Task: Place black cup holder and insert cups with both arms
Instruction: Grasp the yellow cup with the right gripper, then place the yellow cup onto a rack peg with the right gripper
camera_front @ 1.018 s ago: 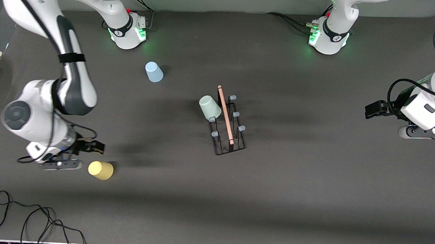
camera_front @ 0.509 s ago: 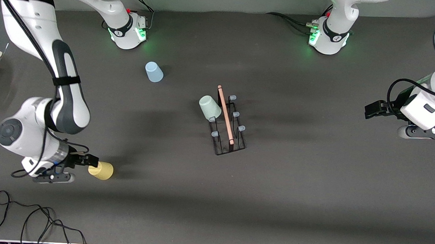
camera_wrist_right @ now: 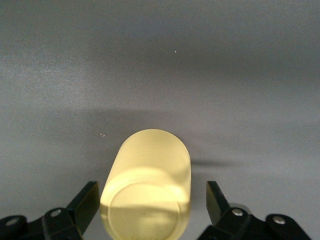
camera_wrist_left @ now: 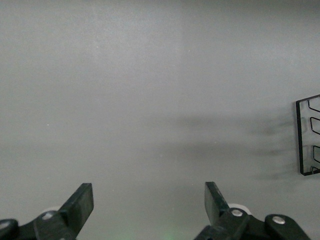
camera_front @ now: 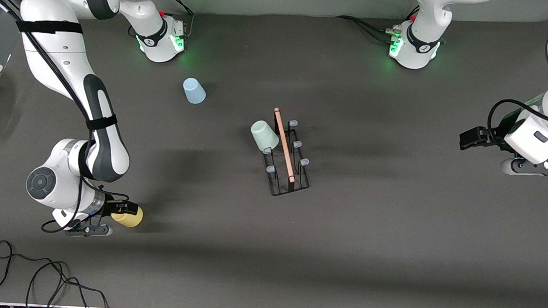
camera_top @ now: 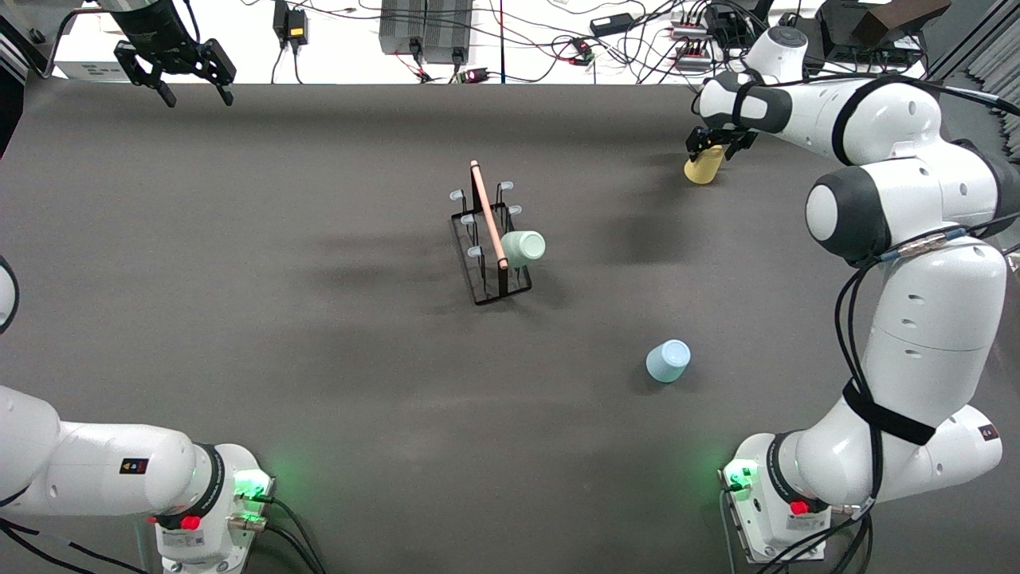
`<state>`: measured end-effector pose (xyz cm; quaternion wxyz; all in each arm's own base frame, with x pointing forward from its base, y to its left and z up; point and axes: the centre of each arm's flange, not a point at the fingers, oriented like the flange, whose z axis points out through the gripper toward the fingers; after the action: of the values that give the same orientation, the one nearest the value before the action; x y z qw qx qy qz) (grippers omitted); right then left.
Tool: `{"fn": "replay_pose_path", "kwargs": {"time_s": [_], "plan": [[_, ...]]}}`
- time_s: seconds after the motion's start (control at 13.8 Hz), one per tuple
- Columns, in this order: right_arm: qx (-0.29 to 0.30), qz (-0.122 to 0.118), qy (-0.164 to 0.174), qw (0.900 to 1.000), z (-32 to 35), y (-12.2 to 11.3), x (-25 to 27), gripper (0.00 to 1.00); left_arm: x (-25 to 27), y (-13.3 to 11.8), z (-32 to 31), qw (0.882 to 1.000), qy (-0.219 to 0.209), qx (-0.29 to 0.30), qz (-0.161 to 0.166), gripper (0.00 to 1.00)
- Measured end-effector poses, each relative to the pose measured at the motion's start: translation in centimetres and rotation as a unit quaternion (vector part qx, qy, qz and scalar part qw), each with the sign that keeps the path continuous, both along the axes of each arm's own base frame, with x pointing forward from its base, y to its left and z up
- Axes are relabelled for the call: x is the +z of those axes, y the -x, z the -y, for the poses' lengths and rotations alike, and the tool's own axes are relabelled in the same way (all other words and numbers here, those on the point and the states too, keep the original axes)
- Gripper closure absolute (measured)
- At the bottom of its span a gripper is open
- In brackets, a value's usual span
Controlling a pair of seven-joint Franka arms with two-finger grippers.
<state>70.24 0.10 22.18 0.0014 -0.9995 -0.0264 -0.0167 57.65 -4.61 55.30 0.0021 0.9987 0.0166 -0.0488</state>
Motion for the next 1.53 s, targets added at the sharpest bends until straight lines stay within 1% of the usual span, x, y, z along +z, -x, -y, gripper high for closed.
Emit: {"fn": "replay_pose_path", "kwargs": {"time_s": [0.15,0.22,0.36,0.44,0.51,0.58,0.65,0.73,0.8,0.87,0.95,1.09,1.24,1.38,1.53], "plan": [[0.001,0.007,0.0,1.0,-0.2,-0.4,0.6,0.31,0.0,0.0,0.0,1.0,0.0,0.0,0.0,0.01],[0.003,0.014,-0.001,1.0,-0.3,-0.8,1.3,0.33,0.0,0.0,0.0,1.0,0.0,0.0,0.0,0.01],[0.008,0.026,-0.003,1.0,-0.9,-1.5,3.7,0.33,0.0,0.0,0.0,1.0,0.0,0.0,0.0,0.01],[0.015,0.02,-0.006,1.0,-1.7,-1.5,5.8,0.33,0.0,0.0,0.0,1.0,0.0,0.0,0.0,0.01],[0.025,0.008,-0.008,1.0,-3.2,-1.3,8.9,0.33,0.0,0.0,0.0,1.0,0.0,0.0,0.0,0.01],[0.025,-0.003,-0.009,1.0,-5.3,-0.5,12.7,0.33,0.1,0.0,0.0,1.0,0.0,0.0,0.001,0.01],[0.017,-0.015,-0.013,1.0,-8.1,0.8,16.7,0.33,0.1,0.0,0.0,1.0,0.0,0.0,0.001,0.01],[0.005,-0.022,-0.017,1.0,-11.3,2.5,20.2,0.33,0.1,0.0,0.0,1.0,0.0,0.0,0.001,0.01],[-0.008,-0.022,-0.02,1.0,-15.1,4.1,22.7,0.33,0.1,0.0,0.0,1.0,0.0,0.0,0.001,0.01],[-0.02,-0.019,-0.023,0.999,-19.2,5.7,24.0,0.33,0.1,0.0,0.0,1.0,0.0,0.0,0.001,0.01],[-0.034,-0.018,-0.023,0.999,-23.5,7.1,24.4,0.33,0.1,0.0,0.0,1.0,0.0,0.0,0.001,0.01],[-0.066,-0.018,-0.019,0.997,-31.9,10.0,23.5,0.33,0.1,0.0,0.0,1.0,0.0,0.0,0.001,0.01],[-0.094,-0.012,-0.015,0.995,-38.8,11.9,21.8,0.33,0.1,0.0,0.0,1.0,0.0,0.0,0.001,0.01],[-0.118,-0.008,-0.01,0.993,-43.4,12.7,19.7,0.33,0.1,0.0,0.0,1.0,0.0,0.0,0.001,0.01],[-0.132,-0.002,-0.009,0.991,-45.9,12.4,17.8,0.33,0.1,0.0,0.0,1.0,0.0,0.0,0.001,0.01]]}}
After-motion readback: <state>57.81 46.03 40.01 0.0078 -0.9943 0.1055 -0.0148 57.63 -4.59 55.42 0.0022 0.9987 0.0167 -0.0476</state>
